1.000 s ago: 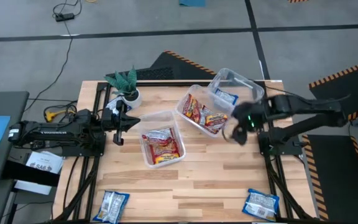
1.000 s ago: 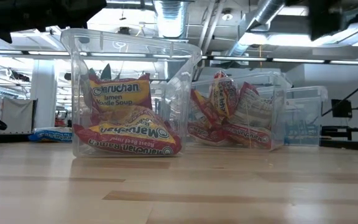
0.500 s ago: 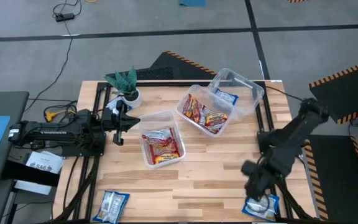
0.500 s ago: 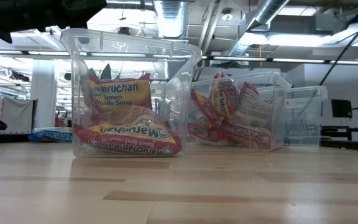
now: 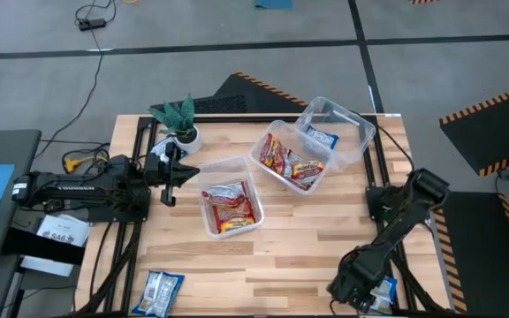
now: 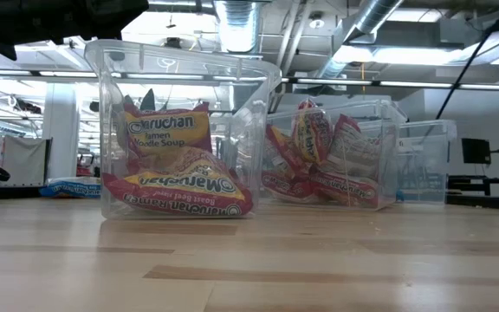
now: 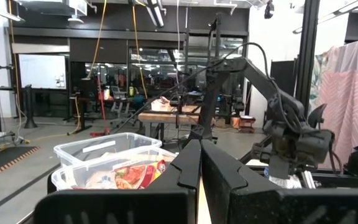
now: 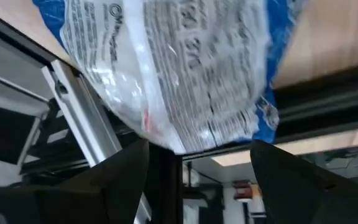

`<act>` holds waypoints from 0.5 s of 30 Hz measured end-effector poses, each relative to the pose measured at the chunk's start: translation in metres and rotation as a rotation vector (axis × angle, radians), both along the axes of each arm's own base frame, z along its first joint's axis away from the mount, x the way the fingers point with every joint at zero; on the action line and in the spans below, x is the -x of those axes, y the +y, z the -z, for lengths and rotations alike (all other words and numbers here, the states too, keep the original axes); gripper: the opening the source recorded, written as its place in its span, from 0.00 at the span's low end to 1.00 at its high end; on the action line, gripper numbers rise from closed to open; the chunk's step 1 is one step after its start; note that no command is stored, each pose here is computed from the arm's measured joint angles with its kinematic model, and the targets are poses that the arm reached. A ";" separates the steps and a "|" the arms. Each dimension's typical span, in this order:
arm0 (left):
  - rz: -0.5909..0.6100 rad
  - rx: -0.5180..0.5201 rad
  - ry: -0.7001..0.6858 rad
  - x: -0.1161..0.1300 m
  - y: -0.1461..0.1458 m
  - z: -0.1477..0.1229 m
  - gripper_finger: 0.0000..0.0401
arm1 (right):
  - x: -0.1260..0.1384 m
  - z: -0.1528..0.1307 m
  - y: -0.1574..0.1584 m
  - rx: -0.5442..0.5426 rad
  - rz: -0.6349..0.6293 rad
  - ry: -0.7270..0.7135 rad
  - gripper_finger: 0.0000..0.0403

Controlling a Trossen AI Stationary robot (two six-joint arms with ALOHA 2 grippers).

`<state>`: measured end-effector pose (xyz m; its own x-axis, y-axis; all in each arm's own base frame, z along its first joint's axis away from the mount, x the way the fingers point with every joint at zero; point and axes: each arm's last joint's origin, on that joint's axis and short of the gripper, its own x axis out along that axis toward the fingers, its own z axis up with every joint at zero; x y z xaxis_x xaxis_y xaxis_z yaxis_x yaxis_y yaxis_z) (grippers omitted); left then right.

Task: Sort Maruchan noodles
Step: Put the blue noodle pack into the top bin

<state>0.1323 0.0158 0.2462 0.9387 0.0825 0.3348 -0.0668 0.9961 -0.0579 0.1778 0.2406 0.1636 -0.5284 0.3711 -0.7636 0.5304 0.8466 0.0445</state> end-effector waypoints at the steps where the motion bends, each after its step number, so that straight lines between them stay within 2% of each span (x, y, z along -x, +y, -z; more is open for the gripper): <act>1: -0.001 -0.002 0.000 0.000 0.000 0.000 0.00 | -0.002 0.004 0.000 -0.007 -0.012 0.004 0.75; 10: -0.001 -0.002 0.001 0.000 0.000 0.000 0.00 | -0.023 0.044 -0.010 -0.009 -0.084 0.038 0.75; 13: -0.001 -0.002 0.001 0.000 0.000 0.000 0.00 | -0.034 0.046 -0.021 -0.003 -0.098 -0.007 0.75; 15: -0.004 -0.001 0.000 0.000 0.000 0.000 0.00 | -0.043 0.041 -0.031 0.026 -0.113 -0.091 0.75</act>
<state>0.1323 0.0159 0.2461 0.9384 0.0854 0.3348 -0.0704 0.9959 -0.0567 0.2208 0.2098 0.1223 -0.4936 0.2930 -0.8188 0.4264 0.9021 0.0658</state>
